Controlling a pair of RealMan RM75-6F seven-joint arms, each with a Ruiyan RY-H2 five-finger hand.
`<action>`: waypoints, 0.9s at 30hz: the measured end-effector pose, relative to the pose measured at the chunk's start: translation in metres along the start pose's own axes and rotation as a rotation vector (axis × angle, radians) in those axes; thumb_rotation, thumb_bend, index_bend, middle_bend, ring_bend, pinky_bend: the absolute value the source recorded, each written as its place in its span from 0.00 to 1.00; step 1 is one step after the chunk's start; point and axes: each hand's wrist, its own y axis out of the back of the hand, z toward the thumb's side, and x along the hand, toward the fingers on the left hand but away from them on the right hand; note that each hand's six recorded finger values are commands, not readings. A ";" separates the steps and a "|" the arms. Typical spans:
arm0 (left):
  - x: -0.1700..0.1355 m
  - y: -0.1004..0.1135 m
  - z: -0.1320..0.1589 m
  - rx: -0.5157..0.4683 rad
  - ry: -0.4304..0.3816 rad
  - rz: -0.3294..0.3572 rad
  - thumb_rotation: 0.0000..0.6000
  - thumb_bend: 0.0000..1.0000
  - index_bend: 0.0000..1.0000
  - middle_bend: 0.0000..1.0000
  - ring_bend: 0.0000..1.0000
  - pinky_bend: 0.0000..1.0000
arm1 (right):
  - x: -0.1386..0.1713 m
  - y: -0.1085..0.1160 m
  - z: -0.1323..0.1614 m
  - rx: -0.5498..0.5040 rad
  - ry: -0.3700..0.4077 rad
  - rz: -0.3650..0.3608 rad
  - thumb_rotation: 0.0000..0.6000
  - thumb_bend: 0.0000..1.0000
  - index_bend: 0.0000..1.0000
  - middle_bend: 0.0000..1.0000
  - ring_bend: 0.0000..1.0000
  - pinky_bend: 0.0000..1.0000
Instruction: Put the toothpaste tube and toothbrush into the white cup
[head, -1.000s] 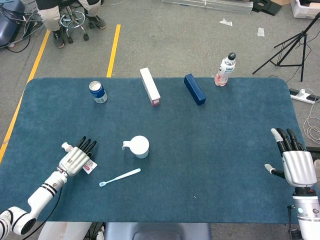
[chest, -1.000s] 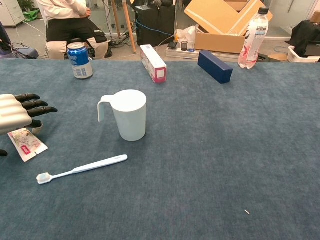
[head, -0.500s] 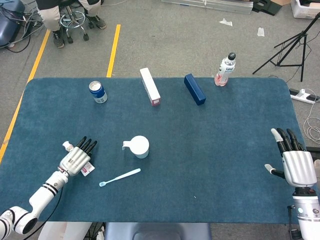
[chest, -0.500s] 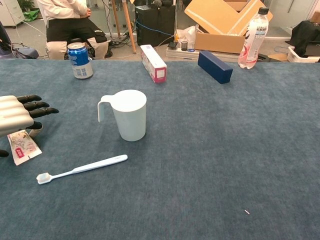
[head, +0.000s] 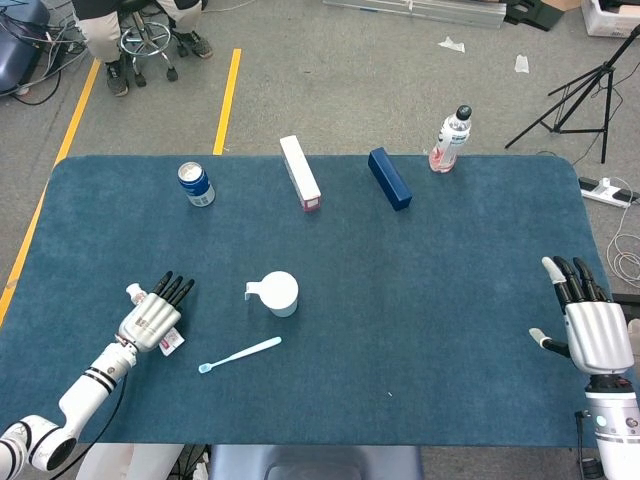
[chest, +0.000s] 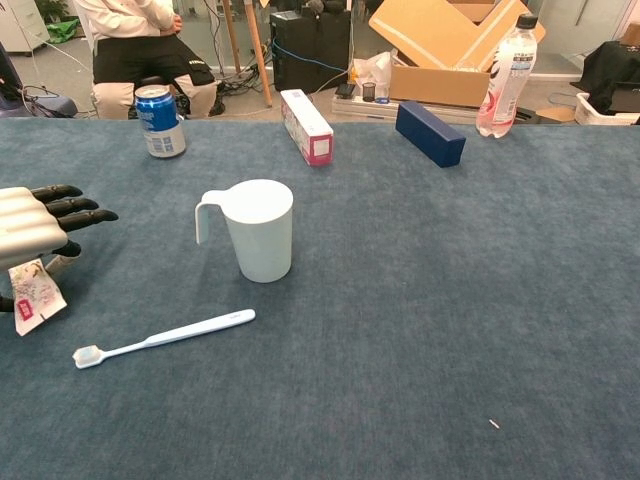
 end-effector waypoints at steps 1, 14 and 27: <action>0.000 0.000 0.000 -0.003 0.002 0.002 1.00 0.03 0.59 0.00 0.00 0.00 | 0.000 0.000 0.000 0.000 0.000 0.000 1.00 0.00 0.02 0.11 0.03 0.35; -0.004 0.004 -0.004 -0.122 0.058 0.012 1.00 0.04 0.63 0.00 0.00 0.00 | -0.001 -0.001 0.000 -0.001 -0.002 0.003 1.00 0.00 0.02 0.11 0.03 0.35; -0.007 0.019 -0.021 -0.294 0.176 0.066 1.00 0.04 0.65 0.00 0.00 0.00 | -0.001 -0.001 -0.001 -0.002 -0.002 0.004 1.00 0.00 0.02 0.11 0.03 0.35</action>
